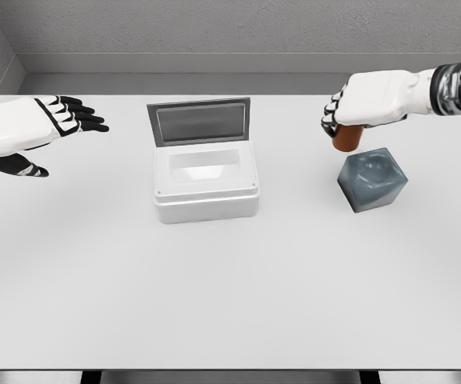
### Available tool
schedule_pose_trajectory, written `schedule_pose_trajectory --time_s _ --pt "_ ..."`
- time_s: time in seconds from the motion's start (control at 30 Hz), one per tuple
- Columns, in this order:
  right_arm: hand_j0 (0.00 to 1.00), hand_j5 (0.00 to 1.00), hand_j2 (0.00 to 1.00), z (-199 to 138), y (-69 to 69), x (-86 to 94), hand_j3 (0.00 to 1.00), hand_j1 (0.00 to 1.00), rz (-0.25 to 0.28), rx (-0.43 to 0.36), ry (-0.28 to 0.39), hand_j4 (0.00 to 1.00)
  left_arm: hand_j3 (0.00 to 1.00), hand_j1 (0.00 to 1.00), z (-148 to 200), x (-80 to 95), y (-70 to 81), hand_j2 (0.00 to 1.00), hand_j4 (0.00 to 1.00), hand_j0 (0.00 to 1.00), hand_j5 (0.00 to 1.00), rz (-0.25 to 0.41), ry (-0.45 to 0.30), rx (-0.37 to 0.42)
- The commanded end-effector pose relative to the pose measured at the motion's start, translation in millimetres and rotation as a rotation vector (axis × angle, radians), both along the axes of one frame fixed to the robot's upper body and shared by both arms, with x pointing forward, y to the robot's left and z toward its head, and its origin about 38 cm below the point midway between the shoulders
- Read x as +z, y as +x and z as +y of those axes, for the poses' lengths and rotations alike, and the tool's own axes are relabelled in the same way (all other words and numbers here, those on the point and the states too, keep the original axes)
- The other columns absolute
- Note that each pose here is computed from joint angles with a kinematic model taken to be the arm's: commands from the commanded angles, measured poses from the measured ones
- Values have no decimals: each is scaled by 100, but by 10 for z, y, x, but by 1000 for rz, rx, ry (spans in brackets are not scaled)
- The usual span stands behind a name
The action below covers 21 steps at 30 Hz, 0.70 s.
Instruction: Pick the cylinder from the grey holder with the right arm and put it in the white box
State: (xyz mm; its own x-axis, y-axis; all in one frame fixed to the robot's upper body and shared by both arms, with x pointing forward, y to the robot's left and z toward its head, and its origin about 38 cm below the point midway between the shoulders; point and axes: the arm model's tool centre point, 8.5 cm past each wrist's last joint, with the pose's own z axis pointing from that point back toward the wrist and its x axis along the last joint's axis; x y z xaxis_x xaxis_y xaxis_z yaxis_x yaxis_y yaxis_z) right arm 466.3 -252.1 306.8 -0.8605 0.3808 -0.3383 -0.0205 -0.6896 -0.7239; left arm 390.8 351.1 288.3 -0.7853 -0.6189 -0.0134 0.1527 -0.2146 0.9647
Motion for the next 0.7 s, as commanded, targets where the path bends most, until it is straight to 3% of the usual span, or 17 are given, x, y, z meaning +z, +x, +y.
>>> schedule_pose_trajectory --time_s 0.0,0.67 --pt "39 39 39 75 12 -7 39 39 2 12 9 39 100 100 4 8 0 100 100 100 100 1 -6 2" --pt "39 39 39 740 78 -67 39 39 2 127 42 39 100 100 4 28 6 100 100 100 100 -4 -3 2"
